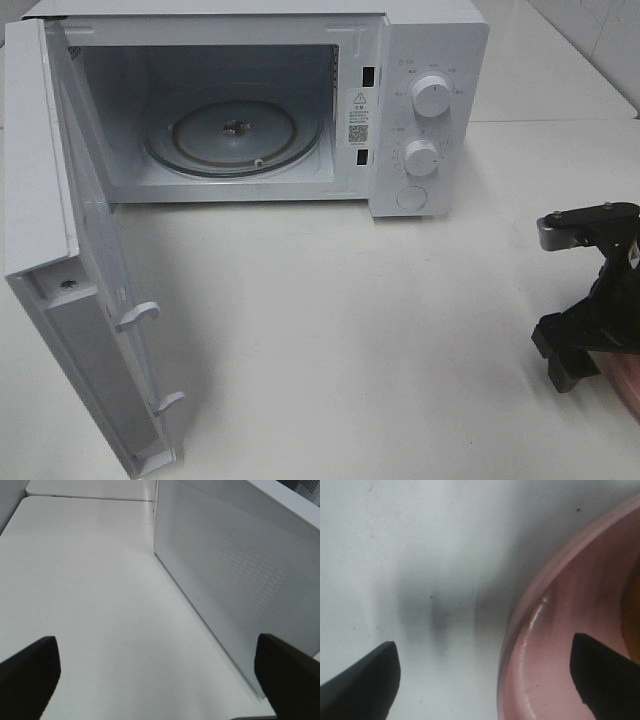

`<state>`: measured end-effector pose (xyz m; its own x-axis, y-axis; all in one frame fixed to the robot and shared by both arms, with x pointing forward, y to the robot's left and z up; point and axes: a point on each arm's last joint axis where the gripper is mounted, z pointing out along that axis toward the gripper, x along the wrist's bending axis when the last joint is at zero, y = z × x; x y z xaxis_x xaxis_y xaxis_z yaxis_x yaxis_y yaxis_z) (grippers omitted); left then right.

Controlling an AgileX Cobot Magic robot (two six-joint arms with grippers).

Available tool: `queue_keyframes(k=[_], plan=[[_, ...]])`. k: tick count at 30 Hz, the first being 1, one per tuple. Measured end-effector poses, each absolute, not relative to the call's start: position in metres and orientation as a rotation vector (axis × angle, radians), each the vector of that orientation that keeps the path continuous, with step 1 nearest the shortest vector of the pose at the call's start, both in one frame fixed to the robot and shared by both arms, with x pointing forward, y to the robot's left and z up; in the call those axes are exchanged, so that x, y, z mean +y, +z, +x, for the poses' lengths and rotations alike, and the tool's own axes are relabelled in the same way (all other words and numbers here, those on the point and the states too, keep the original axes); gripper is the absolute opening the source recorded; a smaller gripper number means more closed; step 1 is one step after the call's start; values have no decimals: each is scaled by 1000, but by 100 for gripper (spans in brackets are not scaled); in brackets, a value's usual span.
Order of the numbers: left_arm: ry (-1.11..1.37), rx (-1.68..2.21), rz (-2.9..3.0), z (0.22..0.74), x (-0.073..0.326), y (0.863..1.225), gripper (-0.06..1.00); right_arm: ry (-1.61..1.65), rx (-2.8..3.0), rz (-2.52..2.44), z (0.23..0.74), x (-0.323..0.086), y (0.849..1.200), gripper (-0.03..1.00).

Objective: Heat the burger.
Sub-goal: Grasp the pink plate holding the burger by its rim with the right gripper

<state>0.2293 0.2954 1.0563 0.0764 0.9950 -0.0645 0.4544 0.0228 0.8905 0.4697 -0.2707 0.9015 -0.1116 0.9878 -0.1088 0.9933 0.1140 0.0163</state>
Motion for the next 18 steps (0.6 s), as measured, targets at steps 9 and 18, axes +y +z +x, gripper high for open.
queue_keyframes(k=[9, 18], plan=[[848, 1493, 1549, 229, 295, 1056, 97, -119, 2236, 2088, 472, -280, 892, 88], [848, 1493, 1549, 229, 295, 1056, 97, -158, 2251, 2105, 471, -280, 884, 82]])
